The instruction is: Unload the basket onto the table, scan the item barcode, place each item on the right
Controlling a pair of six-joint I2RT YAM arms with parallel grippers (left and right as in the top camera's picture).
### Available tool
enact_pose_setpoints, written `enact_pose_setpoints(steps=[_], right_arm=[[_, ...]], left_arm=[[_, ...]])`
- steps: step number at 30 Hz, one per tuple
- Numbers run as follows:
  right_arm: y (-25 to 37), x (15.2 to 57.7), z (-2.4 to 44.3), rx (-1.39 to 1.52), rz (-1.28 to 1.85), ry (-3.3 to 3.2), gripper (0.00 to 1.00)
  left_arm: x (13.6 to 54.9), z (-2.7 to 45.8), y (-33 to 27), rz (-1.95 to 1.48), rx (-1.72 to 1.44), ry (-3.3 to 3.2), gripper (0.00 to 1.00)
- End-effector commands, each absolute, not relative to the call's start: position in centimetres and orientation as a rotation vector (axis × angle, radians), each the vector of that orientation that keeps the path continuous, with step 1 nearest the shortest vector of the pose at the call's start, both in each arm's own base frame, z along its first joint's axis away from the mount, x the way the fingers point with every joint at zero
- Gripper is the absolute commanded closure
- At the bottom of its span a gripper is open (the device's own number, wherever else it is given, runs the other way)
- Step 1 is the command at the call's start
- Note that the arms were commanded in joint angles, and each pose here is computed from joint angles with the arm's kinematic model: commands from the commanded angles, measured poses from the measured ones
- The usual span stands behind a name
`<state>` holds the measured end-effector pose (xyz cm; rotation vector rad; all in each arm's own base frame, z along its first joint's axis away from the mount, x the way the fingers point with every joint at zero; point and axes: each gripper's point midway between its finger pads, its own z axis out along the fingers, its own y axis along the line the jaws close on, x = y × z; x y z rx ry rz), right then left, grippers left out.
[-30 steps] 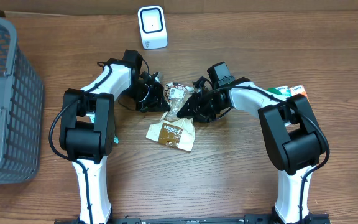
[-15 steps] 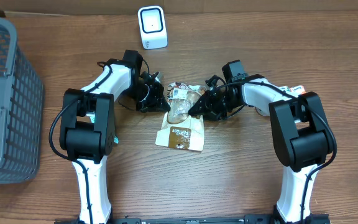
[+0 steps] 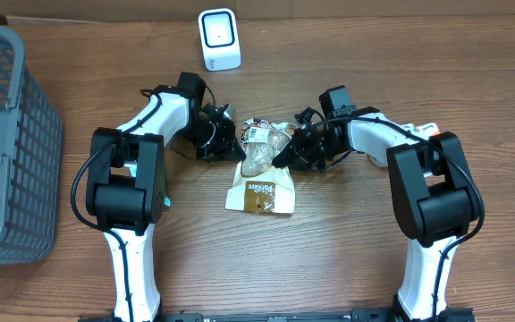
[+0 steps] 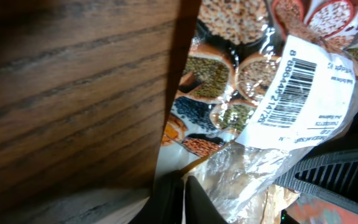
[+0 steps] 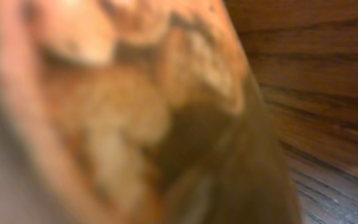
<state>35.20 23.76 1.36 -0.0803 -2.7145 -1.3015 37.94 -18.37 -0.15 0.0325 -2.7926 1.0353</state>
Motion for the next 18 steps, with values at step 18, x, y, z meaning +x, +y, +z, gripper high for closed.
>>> enact_pose_setpoints(steps=[18], right_arm=[[24.9, 33.6, 19.7, 0.424, -1.829, -2.700, 0.96]], left_arm=[[42.9, 20.0, -6.0, 0.861, 0.125, -3.264, 0.71]])
